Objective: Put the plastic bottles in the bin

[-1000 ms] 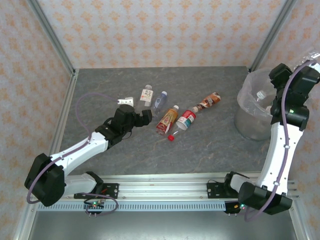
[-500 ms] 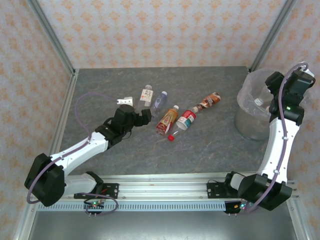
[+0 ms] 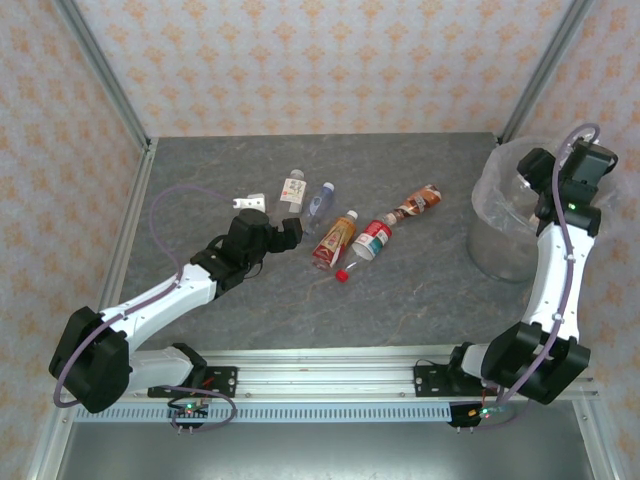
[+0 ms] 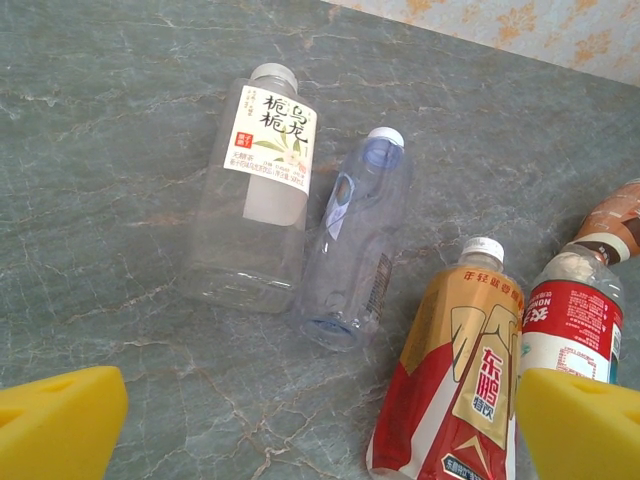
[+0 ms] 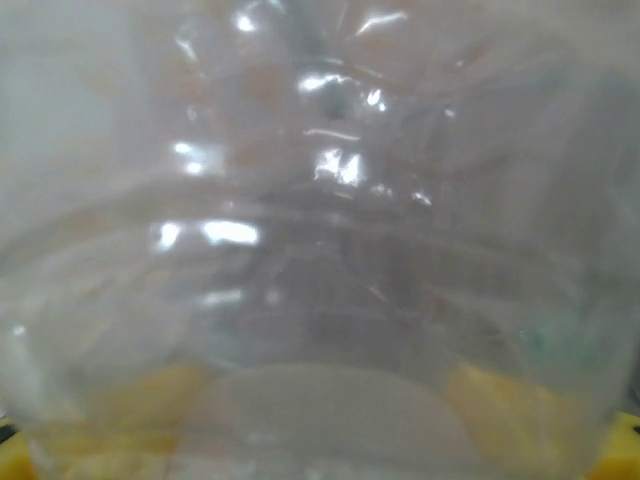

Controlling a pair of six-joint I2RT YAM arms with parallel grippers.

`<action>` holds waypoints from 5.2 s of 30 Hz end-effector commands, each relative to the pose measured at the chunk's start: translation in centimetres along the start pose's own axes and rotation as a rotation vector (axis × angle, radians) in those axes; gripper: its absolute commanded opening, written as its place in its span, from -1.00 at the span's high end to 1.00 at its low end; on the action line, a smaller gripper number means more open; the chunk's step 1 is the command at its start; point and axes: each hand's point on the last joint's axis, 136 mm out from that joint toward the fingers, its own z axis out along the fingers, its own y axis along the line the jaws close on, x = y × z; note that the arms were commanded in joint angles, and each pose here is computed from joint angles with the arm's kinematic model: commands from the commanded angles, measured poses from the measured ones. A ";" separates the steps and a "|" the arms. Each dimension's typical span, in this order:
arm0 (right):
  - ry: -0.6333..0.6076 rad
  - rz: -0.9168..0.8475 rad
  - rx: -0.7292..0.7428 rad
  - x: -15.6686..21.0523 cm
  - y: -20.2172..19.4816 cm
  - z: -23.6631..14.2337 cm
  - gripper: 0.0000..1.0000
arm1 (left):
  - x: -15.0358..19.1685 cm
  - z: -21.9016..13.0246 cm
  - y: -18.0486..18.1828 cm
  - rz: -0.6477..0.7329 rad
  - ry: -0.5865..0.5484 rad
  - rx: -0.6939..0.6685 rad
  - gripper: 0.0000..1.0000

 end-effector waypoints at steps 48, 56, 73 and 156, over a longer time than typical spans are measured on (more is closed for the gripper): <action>0.098 0.024 -0.451 4.8 14.6 -8.7 -0.99 | 0.6 2.5 4.4 -0.167 0.133 -0.249 -1.00; 0.105 -0.090 -0.521 7.4 18.5 -9.9 -0.99 | 0.9 3.2 4.4 -0.174 0.176 -0.262 -1.00; 0.065 -0.117 -0.624 12.7 20.5 -10.6 -0.98 | 2.5 6.4 2.9 -0.132 0.343 -0.247 -1.00; 0.217 -0.106 -0.641 17.7 21.6 -9.1 -0.99 | 1.7 8.1 4.7 0.154 0.353 -0.115 1.00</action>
